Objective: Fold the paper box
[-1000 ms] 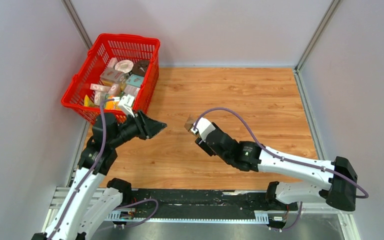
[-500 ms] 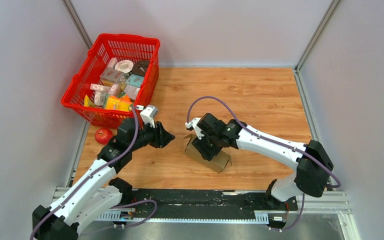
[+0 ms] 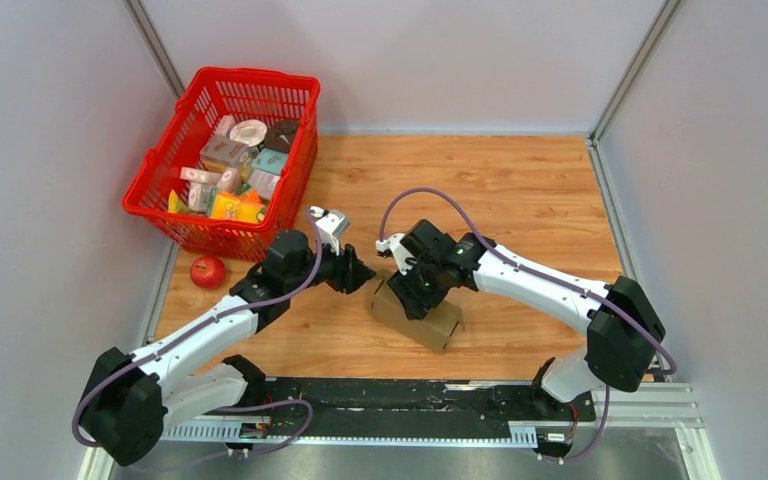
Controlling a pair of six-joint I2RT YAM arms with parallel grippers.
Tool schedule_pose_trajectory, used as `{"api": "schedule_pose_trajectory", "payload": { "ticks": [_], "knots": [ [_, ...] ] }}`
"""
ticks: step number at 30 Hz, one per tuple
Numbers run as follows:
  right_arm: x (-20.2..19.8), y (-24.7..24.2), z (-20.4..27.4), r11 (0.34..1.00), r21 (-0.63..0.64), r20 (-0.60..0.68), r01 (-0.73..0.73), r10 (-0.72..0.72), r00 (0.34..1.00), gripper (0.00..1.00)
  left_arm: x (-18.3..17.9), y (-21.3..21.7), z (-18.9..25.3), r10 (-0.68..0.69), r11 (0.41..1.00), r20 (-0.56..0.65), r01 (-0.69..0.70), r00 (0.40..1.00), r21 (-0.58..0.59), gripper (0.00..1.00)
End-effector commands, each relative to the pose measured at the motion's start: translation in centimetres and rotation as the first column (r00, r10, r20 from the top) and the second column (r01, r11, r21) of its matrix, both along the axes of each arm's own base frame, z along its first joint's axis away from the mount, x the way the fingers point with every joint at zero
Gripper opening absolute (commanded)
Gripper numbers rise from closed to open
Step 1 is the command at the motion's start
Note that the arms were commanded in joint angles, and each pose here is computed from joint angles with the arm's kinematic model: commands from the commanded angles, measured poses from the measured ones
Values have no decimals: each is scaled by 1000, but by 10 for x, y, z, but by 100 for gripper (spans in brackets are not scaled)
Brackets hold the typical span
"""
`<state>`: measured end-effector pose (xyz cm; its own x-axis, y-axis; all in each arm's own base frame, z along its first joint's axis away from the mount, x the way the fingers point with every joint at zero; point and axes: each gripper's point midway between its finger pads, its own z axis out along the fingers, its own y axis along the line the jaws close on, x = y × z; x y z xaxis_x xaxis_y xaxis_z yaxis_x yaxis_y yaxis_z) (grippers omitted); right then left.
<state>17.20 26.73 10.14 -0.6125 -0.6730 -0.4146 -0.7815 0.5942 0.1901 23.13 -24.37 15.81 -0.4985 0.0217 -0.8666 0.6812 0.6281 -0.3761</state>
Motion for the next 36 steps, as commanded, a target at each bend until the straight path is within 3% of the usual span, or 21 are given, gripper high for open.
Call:
{"api": "schedule_pose_trajectory", "payload": {
  "ticks": [1, 8, 12, 19, 23, 26, 27, 36],
  "knots": [
    [2, 8, 3, 999, 33, 12, -17, 16, 1000, 43, 6, -17, 30, -91, 995, 109, 96, 990, -37, 54],
    [5, 11, 8, 999, 48, 27, -13, 12, 1000, 42, 1, -16, 12, -103, 995, 79, 104, 992, -11, 56],
    [3, 9, 9, 999, 52, 27, -15, 13, 1000, 42, 10, -19, -1, -89, 996, 45, 88, 995, 21, 46],
    [3, 9, 11, 998, 57, 36, -13, 11, 999, 41, 11, -27, -11, -114, 993, 43, 112, 993, 38, 47],
    [3, 9, 13, 998, 63, 42, -13, 10, 999, 41, 12, -28, -8, -108, 994, 40, 107, 993, 34, 34],
    [6, 8, 13, 998, 60, 49, -3, 0, 999, 41, 10, -31, 0, -116, 993, 30, 115, 993, 21, 17],
    [6, 8, 13, 998, 60, 51, 0, -3, 999, 41, 9, -31, 2, -116, 993, 22, 115, 993, 21, 7],
    [9, 13, 14, 999, 44, 90, 21, -25, 996, 44, 1, -38, 20, -95, 994, -97, 90, 991, -55, 0]
  ]
}}
